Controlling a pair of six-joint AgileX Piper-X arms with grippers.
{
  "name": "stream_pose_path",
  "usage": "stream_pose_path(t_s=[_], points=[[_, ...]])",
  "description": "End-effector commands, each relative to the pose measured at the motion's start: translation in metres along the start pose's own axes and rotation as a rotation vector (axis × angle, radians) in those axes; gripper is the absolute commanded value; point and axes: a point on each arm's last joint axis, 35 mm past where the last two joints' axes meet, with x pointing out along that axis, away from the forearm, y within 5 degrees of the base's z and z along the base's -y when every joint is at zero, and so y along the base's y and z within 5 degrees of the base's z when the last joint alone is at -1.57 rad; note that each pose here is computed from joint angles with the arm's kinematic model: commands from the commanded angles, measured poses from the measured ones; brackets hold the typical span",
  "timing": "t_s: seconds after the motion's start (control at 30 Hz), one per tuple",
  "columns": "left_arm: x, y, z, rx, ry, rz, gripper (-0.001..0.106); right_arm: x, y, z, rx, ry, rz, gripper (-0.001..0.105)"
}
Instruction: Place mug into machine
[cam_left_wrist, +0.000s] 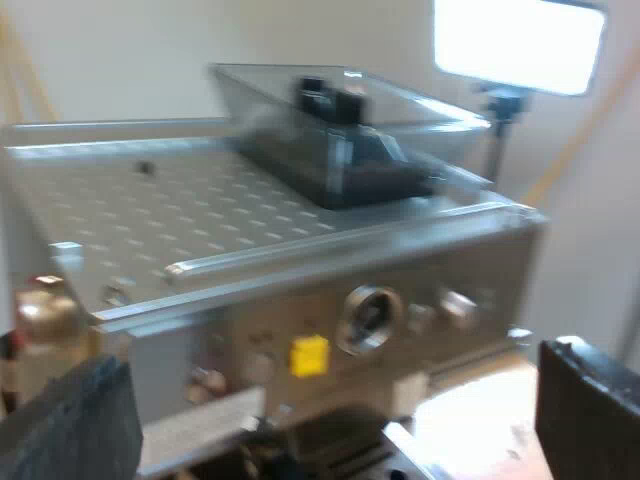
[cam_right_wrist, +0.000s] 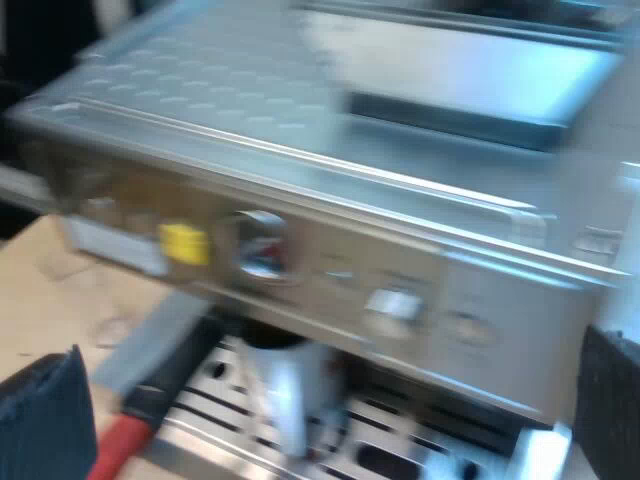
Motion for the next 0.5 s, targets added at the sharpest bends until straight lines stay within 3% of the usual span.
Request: stream_pose_path(t_s=[0.03,0.27,0.5], points=[[0.015,-0.002,0.007,-0.012,0.017,0.047,0.082,-0.010,-0.026,-0.005,0.031,0.034,-0.032,0.102],[0.041,-0.002,0.016,-0.013,0.060,0.105,0.082,-0.027,-0.074,-0.028,0.135,0.155,-0.124,0.102],[0.044,0.023,0.023,-0.054,0.056,0.199,0.082,-0.039,-0.109,-0.049,0.207,0.252,-0.197,0.102]])
